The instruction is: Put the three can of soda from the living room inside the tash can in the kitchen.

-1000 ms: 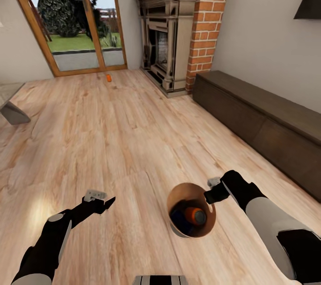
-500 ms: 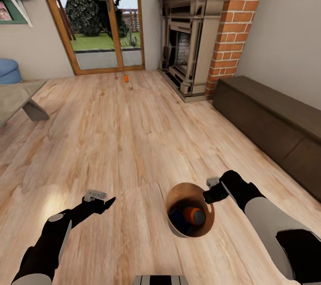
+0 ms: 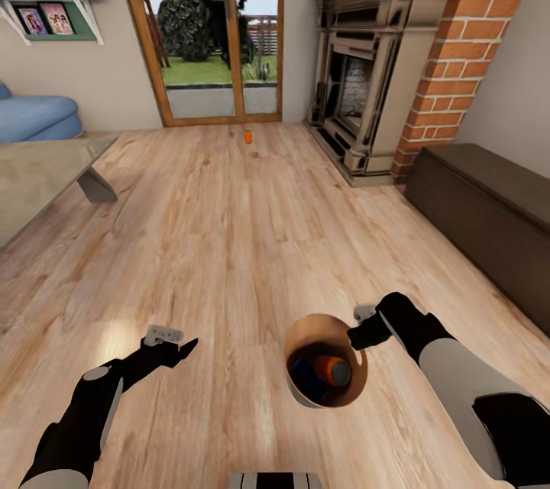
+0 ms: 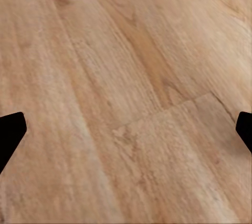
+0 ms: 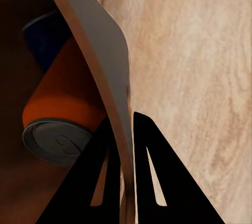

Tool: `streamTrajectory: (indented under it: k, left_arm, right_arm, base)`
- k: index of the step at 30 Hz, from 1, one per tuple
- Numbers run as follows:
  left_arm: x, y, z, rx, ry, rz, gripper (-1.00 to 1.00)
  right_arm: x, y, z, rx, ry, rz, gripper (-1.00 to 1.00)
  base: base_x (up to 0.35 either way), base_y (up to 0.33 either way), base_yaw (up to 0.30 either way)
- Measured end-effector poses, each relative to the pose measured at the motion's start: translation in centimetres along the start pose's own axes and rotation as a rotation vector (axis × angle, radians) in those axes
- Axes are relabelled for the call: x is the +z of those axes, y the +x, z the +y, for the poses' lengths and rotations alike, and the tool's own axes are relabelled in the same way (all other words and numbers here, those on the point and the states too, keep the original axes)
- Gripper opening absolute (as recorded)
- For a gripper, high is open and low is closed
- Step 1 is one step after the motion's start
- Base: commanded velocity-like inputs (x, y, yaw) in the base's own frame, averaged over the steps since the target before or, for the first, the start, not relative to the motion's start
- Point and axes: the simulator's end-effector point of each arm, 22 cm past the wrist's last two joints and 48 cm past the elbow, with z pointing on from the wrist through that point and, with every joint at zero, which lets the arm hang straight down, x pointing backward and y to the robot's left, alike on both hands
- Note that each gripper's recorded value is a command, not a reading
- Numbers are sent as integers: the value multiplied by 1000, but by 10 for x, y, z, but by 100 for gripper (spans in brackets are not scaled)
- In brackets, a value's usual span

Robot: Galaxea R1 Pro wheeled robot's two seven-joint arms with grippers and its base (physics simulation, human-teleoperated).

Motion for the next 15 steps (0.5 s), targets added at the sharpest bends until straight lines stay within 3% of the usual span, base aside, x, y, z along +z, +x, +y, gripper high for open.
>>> streamTrajectory:
  k: [5, 15]
  left_arm:
    - [0, 0, 0, 0, 0, 1, 100]
    - [2, 10, -2, -13, 6, 18, 100]
  right_arm:
    - [1, -1, 4, -1, -6, -1, -100]
    - [1, -2, 6, 1, -12, -3, -100]
  base:
    - [317, 118, 198]
    - [296, 152, 20]
